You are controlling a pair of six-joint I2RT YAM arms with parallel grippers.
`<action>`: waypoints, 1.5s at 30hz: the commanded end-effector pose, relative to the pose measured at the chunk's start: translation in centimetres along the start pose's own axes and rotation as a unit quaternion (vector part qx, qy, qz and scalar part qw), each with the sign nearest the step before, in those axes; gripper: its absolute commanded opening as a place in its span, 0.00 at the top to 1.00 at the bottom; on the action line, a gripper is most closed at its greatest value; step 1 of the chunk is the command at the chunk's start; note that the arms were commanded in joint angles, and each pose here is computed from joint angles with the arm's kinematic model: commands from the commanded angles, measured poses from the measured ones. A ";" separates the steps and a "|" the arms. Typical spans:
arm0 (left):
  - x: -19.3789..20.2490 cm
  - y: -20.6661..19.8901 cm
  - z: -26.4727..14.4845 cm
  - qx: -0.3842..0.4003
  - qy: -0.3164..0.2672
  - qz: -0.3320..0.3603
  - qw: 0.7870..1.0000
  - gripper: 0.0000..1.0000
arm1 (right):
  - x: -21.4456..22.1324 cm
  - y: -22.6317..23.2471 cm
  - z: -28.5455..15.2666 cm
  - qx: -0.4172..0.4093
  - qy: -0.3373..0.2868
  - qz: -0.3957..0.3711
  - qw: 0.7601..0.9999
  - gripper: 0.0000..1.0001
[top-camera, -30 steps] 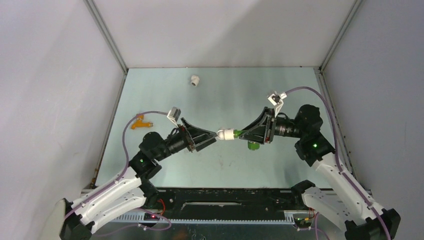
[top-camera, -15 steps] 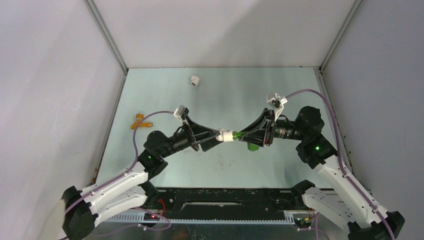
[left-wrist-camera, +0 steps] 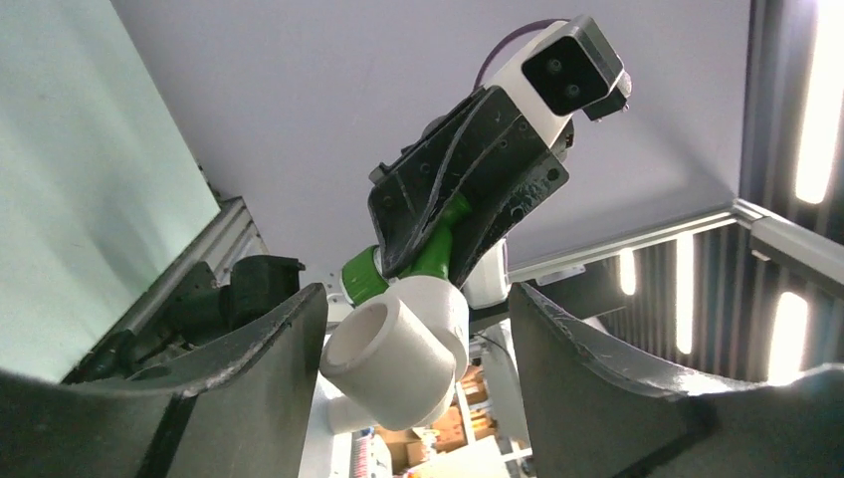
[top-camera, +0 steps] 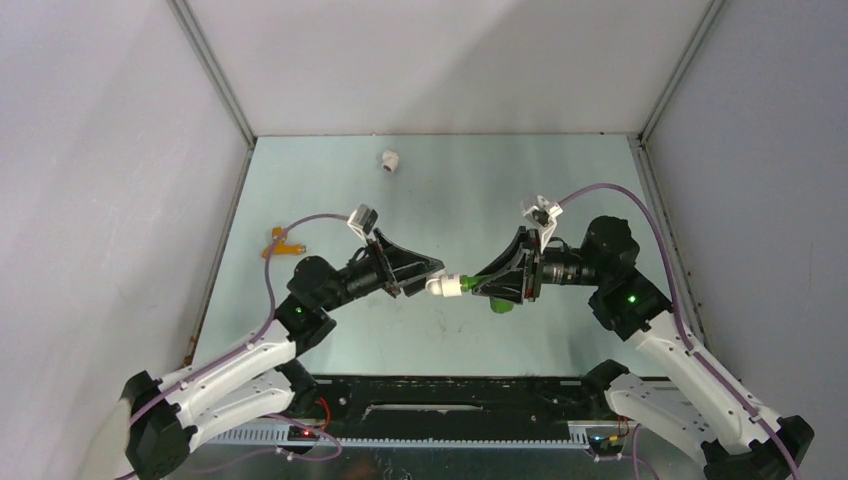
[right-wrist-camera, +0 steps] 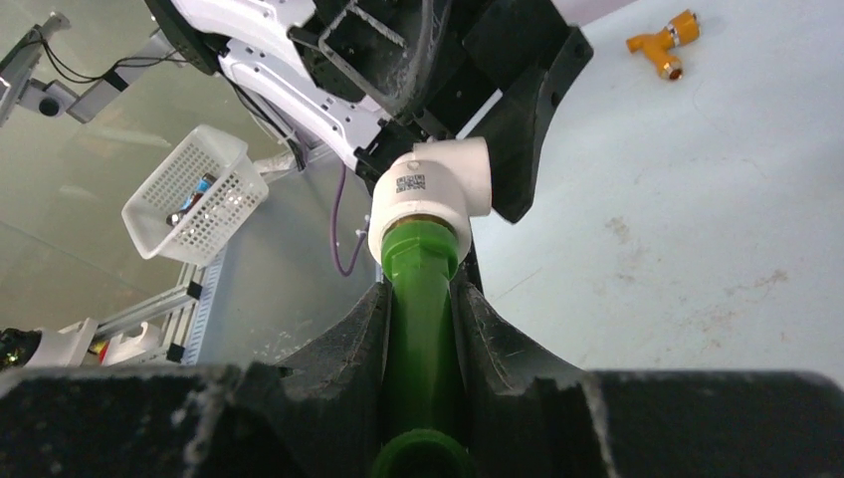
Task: Install the water faucets
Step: Screw the water faucet onto the adaptor, then place the water faucet at the center of the board.
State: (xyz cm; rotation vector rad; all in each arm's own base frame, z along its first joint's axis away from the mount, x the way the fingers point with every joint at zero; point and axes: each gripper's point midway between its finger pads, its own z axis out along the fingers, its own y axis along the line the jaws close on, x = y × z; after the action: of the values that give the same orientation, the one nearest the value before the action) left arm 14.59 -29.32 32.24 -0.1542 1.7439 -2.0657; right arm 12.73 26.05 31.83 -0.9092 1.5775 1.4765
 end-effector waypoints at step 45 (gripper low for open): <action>-4.3 0.4 -4.2 -0.159 -0.030 0.437 0.885 0.13 | 8.5 -12.2 0.6 0.161 0.091 0.313 0.932 1.00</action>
State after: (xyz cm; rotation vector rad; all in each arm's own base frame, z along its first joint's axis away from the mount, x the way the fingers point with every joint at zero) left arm 15.36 -25.45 33.95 0.3433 1.5875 -1.3594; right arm 18.42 27.10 22.92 -0.3985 2.2082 1.5976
